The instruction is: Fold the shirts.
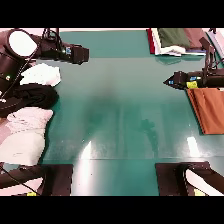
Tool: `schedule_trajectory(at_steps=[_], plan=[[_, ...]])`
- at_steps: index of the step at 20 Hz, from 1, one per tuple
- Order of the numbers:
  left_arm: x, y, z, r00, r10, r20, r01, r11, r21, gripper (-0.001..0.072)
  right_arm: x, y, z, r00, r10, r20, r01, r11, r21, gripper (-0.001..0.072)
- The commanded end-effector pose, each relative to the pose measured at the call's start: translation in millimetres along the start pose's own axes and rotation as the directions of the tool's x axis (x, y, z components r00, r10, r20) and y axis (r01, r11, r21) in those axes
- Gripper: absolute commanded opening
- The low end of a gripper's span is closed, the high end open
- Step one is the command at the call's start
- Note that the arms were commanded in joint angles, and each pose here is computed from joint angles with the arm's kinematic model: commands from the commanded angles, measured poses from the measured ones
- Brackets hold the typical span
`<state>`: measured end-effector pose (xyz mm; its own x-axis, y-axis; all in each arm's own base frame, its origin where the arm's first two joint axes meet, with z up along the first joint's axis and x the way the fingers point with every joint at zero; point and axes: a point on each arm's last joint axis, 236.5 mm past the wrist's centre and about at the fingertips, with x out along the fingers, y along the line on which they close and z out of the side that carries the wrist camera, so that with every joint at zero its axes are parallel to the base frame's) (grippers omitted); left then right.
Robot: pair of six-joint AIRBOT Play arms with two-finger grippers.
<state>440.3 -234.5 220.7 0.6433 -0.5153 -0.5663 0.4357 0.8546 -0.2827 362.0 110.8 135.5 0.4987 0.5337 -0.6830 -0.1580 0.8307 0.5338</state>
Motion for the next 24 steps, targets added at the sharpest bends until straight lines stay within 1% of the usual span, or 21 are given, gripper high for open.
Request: schedule_trajectory(at_steps=[1, 12, 14, 15, 16, 17, 18, 19, 20, 22, 24], plan=[[0, 0, 0, 1.000, 0.000, 0.000, 0.000, 1.000, -0.001, 0.0024, 0, 1, 0, 1.000, 0.003, 0.000, -0.003, 1.000, 0.000, 0.0018], [0, 0, 0, 1.000, 0.000, 0.001, 0.000, 1.000, -0.001, 0.0024, 0, 2, -3, 1.000, 0.006, -0.011, -0.006, 1.000, 0.000, 0.0017], [0, -2, 10, 0.999, -0.008, 0.044, 0.008, 1.000, -0.005, 0.0024, 0, 2, -3, 1.000, 0.006, -0.010, -0.006, 1.000, 0.000, 0.0018], [-1, 5, 23, 0.995, 0.022, 0.099, -0.025, 0.999, 0.025, 0.0029, 0, 2, -3, 1.000, 0.006, -0.010, -0.006, 1.000, 0.000, 0.0018], [-4, 23, 35, 0.984, 0.097, 0.149, -0.112, 0.989, 0.101, 0.0318, 0, 2, -3, 1.000, 0.006, -0.011, -0.006, 1.000, 0.000, 0.0017], [-7, 45, 43, 0.966, 0.184, 0.180, -0.211, 0.967, 0.142, 0.0626, 0, 2, -3, 1.000, 0.006, -0.011, -0.006, 1.000, 0.000, 0.0018], [-11, 75, 46, 0.941, 0.280, 0.189, -0.307, 0.942, 0.136, 0.0609, 0, 2, -3, 1.000, 0.006, -0.011, -0.006, 1.000, 0.000, 0.0018], [-12, 107, 43, 0.915, 0.363, 0.175, -0.386, 0.915, 0.117, 0.0611, 0, 2, -3, 1.000, 0.006, -0.011, -0.006, 1.000, 0.000, 0.0018], [-13, 146, 34, 0.888, 0.441, 0.132, -0.452, 0.889, 0.068, 0.0611, 0, 2, -3, 1.000, 0.005, -0.011, -0.005, 1.000, 0.000, 0.0017], [-10, 218, 1, 0.841, 0.541, -0.003, -0.540, 0.841, -0.027, 0.0611, 0, 2, -3, 1.000, 0.005, -0.011, -0.005, 1.000, 0.000, 0.0018], [-6, 282, -43, 0.785, 0.600, -0.156, -0.616, 0.783, -0.090, 0.0611, 0, 2, -2, 1.000, 0.005, -0.010, -0.005, 1.000, 0.000, 0.0018]])
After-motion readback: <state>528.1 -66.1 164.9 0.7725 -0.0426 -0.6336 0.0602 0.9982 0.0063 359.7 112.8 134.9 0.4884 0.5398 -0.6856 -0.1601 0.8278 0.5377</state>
